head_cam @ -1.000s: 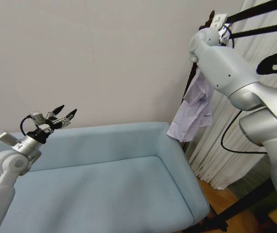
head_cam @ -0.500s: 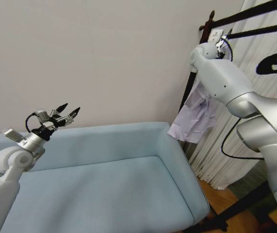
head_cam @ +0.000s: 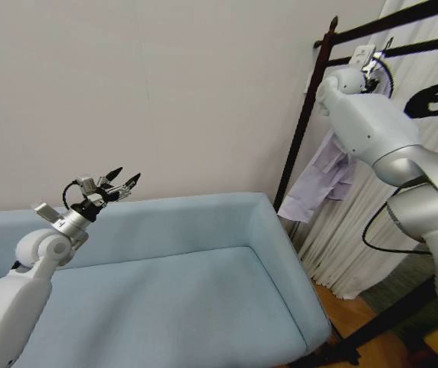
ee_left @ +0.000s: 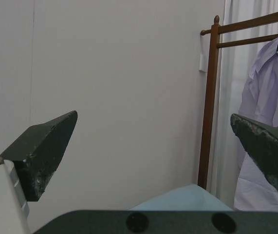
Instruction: Pick up the clothes from the sofa and hang them on the clothes hanger.
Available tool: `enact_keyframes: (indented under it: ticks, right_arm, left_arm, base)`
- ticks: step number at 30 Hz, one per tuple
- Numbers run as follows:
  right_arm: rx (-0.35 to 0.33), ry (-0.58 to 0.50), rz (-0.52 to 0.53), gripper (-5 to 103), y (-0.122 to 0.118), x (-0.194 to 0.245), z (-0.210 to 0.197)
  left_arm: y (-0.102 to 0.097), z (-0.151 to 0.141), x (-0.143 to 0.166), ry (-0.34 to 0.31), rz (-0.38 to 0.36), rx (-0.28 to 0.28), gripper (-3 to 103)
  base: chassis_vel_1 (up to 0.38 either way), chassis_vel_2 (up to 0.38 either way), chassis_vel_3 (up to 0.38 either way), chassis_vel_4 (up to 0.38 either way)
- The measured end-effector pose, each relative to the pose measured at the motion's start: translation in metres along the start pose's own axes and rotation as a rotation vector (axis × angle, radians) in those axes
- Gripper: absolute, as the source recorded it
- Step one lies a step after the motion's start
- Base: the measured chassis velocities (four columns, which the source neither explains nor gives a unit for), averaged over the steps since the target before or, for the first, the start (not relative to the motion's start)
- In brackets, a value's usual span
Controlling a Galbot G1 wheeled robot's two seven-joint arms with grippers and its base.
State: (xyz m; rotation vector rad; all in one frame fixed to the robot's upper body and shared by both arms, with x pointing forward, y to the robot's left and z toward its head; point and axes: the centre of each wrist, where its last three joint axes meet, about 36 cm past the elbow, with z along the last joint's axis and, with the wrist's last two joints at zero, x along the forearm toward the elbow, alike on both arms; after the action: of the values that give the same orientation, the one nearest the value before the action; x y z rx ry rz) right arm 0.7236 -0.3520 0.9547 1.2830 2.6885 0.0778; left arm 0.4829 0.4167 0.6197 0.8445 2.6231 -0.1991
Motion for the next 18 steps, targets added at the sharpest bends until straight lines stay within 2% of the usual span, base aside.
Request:
enact_keyframes:
  ticks: [18]
  right_arm:
    - [-0.011,0.052,-0.012,2,0.002,0.007,0.013]
  left_arm:
    - [-0.001,0.000,0.003,-0.011,-0.003,0.001,100]
  base:
    - [0.000,0.000,0.000,0.000]
